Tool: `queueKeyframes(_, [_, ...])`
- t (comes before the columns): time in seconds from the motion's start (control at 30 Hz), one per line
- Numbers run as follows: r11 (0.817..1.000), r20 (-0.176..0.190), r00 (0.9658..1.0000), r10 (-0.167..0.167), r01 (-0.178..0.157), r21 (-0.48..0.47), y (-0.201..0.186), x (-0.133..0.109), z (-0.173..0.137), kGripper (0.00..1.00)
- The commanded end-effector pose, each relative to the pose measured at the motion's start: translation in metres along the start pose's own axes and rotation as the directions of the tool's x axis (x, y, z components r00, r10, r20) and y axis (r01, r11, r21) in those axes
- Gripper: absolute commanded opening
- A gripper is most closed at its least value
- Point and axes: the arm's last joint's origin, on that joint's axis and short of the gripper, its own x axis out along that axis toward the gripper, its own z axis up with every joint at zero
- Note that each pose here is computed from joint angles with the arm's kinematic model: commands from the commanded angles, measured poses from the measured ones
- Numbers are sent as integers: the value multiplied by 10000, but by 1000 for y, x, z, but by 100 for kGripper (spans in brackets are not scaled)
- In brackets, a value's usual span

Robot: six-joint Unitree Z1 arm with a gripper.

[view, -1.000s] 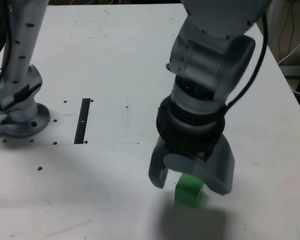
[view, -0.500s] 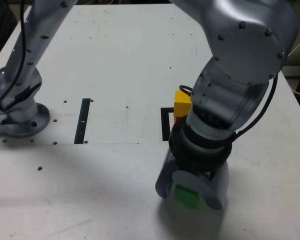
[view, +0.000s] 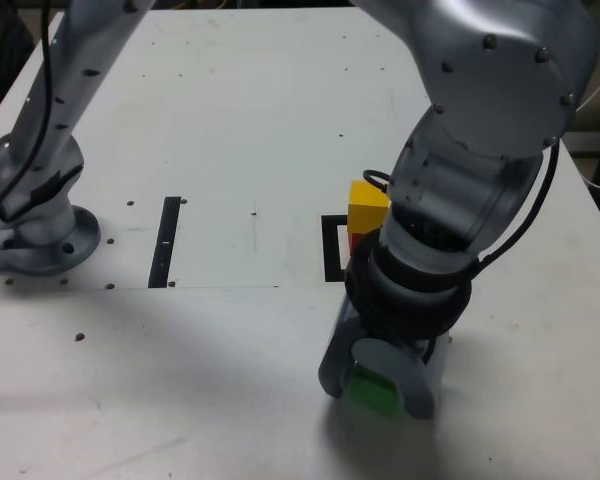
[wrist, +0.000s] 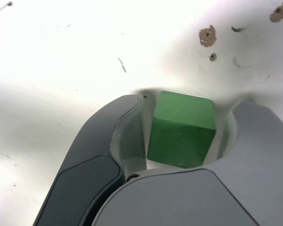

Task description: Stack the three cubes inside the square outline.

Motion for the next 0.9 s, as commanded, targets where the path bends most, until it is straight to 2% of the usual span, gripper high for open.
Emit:
queueKeyframes(0.0, [10000, 127, 9999, -39, 39, 20, 2, -3, -1, 26])
queueKeyframes(0.23, [9998, 463, 9987, 195, -195, -4, 6, -13, -7, 26])
queueKeyframes(0.63, [9996, 467, 9985, 270, -267, -87, 8, -18, -10, 22])
queueKeyframes(0.87, [9997, 381, 9990, 252, -252, -16, 10, -12, -4, 22])
